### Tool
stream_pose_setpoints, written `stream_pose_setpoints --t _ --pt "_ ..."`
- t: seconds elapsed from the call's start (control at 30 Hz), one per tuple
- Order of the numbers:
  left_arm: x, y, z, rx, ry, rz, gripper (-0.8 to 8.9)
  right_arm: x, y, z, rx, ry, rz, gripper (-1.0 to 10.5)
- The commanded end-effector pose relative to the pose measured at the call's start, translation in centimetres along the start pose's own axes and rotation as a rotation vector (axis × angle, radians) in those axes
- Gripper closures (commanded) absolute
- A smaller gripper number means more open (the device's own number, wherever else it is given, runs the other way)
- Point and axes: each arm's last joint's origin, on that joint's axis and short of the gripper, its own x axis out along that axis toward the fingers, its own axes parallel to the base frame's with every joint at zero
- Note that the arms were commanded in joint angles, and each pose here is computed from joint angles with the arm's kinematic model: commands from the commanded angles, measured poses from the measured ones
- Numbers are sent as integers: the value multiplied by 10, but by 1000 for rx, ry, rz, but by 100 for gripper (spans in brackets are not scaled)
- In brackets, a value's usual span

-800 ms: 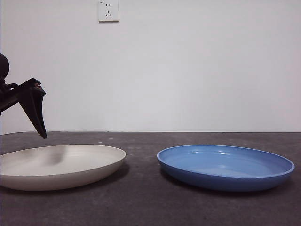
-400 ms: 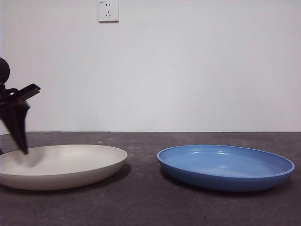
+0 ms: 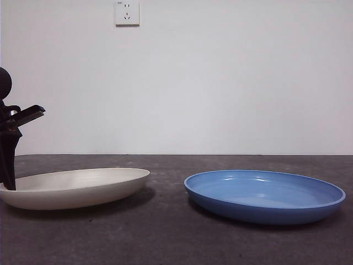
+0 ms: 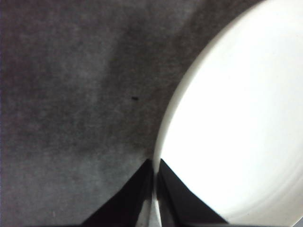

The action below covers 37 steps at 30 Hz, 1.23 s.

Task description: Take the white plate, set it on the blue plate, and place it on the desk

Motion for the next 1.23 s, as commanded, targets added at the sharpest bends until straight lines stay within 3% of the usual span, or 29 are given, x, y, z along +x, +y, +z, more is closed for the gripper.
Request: stream_pose_setpoints --t 0.03,0.17,0.27,0.47,0.7,0.9,1.23 --pt "-3 -4 8 19 -4 0 799 -3 4 4 -22 -16 3 295" --pt "-17 -21 15 45 -7 -2 799 -3 4 4 -8 -21 -12 295" --pt "-30 -43 18 92 -16 -7 799 -7 5 6 10 -34 -83 295" --pt "-44 -101 16 214 -15 -25 799 -26 16 10 -26 -63 -253 295" --pt "-33 -168 -4 354 -16 -70 799 -53 35 16 -92 -104 -382 295" --pt "-5 -209 -17 428 21 -116 799 -64 44 18 -112 -125 -398 295" --pt "58 -257 -7 495 151 -83 799 -64 43 16 -101 -103 -400 295"
